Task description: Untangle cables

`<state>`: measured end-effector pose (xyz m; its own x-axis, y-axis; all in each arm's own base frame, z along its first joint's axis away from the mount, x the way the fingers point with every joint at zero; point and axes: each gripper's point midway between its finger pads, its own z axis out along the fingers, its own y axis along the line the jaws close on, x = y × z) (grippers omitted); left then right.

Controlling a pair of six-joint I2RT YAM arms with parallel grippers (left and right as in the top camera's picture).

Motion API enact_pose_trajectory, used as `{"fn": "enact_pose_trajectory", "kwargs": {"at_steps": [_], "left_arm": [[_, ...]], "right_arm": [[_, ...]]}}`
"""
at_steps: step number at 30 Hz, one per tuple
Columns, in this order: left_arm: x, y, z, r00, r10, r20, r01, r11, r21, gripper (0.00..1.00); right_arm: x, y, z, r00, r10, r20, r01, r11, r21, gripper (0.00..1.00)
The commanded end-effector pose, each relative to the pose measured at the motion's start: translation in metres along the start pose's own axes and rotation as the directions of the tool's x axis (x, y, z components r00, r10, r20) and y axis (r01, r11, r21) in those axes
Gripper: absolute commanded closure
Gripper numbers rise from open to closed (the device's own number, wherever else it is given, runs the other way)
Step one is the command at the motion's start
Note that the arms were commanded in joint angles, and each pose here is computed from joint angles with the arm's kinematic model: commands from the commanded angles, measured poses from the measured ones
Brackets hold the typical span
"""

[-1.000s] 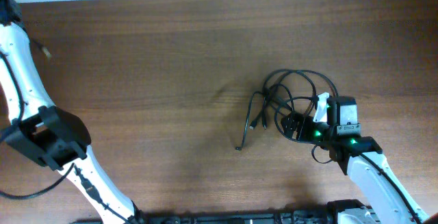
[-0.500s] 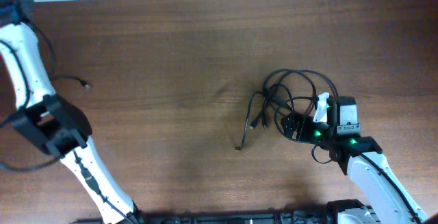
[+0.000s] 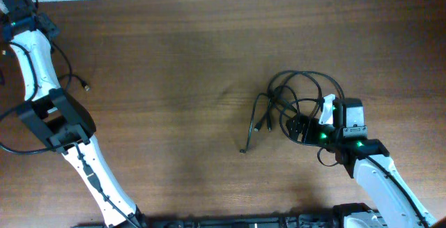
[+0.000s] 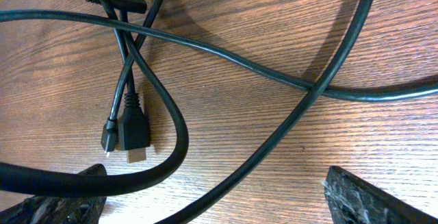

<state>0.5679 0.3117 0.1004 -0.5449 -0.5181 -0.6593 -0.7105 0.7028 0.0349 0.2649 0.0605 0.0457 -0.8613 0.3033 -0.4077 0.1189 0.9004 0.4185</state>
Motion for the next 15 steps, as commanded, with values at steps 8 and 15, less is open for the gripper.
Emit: {"fn": "enact_pose_trajectory", "kwargs": {"at_steps": [8,15], "left_arm": [[-0.079,0.015,-0.126,0.985,-0.052,0.165,0.043,0.997,0.062,0.01],[0.024,0.018,-0.154,0.926,-0.24,-0.293,0.263,0.964,0.043,0.01]], "right_arm": [[-0.001,0.0,0.0,1.0,-0.002,0.0,0.002,1.0,-0.002,0.01],[-0.001,0.0,0.0,1.0,-0.002,0.0,0.002,1.0,-0.002,0.01]]}}
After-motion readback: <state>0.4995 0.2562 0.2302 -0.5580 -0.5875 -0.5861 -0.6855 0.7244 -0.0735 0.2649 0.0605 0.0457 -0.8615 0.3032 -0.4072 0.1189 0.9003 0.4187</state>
